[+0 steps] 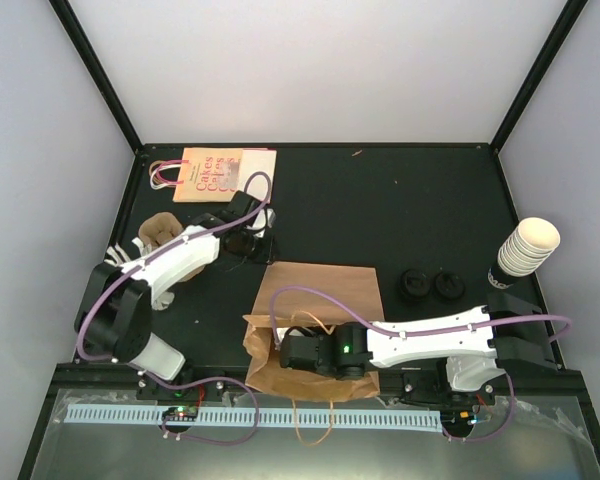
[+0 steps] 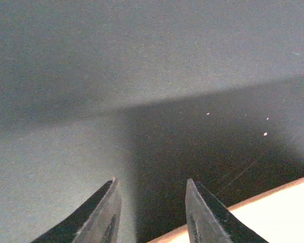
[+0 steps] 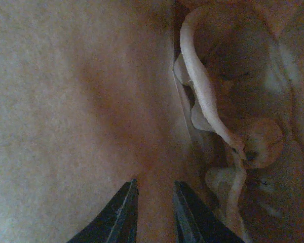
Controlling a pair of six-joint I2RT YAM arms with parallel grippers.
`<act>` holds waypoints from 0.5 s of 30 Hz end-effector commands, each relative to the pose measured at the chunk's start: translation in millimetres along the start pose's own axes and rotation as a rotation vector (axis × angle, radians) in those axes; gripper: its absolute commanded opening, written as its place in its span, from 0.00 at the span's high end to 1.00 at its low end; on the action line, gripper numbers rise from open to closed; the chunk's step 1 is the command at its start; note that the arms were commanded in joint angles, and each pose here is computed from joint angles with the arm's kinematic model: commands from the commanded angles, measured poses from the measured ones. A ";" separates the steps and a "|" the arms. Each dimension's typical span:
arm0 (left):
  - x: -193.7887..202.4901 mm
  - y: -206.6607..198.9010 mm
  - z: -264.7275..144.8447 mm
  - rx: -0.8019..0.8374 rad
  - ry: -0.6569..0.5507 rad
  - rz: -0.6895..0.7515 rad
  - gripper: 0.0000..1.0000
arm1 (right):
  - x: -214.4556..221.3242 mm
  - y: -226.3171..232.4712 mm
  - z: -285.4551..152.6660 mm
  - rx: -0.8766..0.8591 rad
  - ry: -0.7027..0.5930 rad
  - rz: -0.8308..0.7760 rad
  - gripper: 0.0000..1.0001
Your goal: Pack the takeout coffee
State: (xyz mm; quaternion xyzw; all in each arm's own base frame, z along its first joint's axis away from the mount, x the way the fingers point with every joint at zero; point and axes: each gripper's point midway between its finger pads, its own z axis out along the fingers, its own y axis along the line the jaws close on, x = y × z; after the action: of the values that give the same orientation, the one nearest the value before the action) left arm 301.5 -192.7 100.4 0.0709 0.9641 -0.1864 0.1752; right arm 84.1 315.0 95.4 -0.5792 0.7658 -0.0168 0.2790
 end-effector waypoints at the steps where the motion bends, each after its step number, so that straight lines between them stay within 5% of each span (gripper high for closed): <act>1: -18.9 -19.5 6.3 0.089 -0.007 0.059 0.58 | -4.0 -6.7 -5.2 0.040 -0.002 -0.047 0.76; 15: -25.2 -38.6 20.2 0.191 0.036 0.105 0.29 | 3.9 -11.6 -5.3 0.066 0.015 -0.067 0.76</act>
State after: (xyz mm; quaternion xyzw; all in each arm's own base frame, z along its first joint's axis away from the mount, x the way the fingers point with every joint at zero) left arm 311.7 -223.9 87.8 0.1190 0.9538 -0.2370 0.1412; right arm 89.5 306.5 95.7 -0.5918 0.7542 -0.0467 0.2807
